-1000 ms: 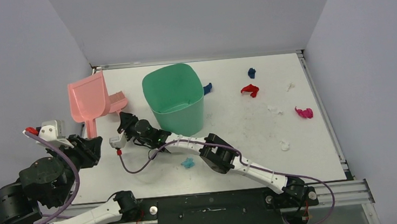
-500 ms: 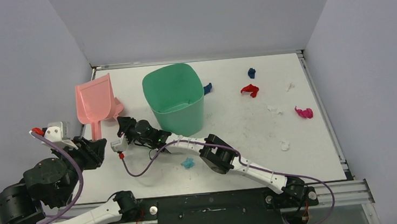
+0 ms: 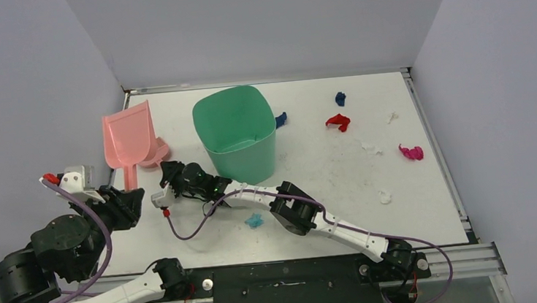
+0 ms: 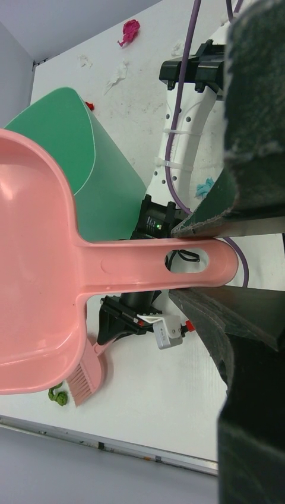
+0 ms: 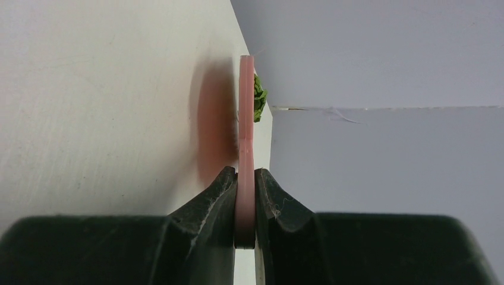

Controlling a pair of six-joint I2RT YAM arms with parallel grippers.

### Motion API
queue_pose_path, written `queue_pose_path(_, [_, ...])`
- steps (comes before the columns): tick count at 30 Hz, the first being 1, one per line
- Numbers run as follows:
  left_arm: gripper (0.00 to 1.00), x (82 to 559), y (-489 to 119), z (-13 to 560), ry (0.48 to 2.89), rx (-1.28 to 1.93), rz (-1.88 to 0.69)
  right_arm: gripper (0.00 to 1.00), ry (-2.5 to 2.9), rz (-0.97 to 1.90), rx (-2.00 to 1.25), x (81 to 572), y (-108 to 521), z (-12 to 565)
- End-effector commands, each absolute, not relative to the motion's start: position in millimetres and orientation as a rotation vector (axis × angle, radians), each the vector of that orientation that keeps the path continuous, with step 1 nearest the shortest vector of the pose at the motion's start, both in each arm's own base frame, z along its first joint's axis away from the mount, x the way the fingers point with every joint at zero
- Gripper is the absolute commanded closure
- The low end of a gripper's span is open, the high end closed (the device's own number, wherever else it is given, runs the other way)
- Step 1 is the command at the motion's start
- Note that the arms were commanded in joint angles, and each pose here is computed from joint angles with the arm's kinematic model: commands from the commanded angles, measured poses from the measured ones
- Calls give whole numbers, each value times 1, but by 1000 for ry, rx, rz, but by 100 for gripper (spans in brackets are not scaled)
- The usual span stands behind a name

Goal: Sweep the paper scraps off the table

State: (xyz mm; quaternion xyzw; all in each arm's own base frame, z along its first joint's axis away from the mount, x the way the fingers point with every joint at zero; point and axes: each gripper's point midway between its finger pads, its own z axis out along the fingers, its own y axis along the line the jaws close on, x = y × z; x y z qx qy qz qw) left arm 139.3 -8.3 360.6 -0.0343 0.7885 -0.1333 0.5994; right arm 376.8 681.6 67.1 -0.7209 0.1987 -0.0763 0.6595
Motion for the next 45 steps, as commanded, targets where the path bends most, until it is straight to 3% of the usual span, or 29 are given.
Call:
queue_pose_path(1, [100, 139, -6, 370, 1787, -113, -354, 95, 439, -159, -1582, 377, 683, 104])
queue_pose_path(9, [100, 136, 8, 368, 1789, -126, -312, 95, 524, -116, -1697, 355, 676, 116])
queue_pose_path(18, [100, 129, 28, 368, 1791, -142, -272, 95, 653, -10, -2040, 290, 633, 110])
queue_pose_path(31, [100, 131, 22, 367, 1834, -76, -216, 95, 700, 81, -2627, 168, 477, 102])
queue_pose_path(45, [100, 142, -21, 376, 1857, -28, -294, 95, 748, 16, -2855, 116, 309, 130])
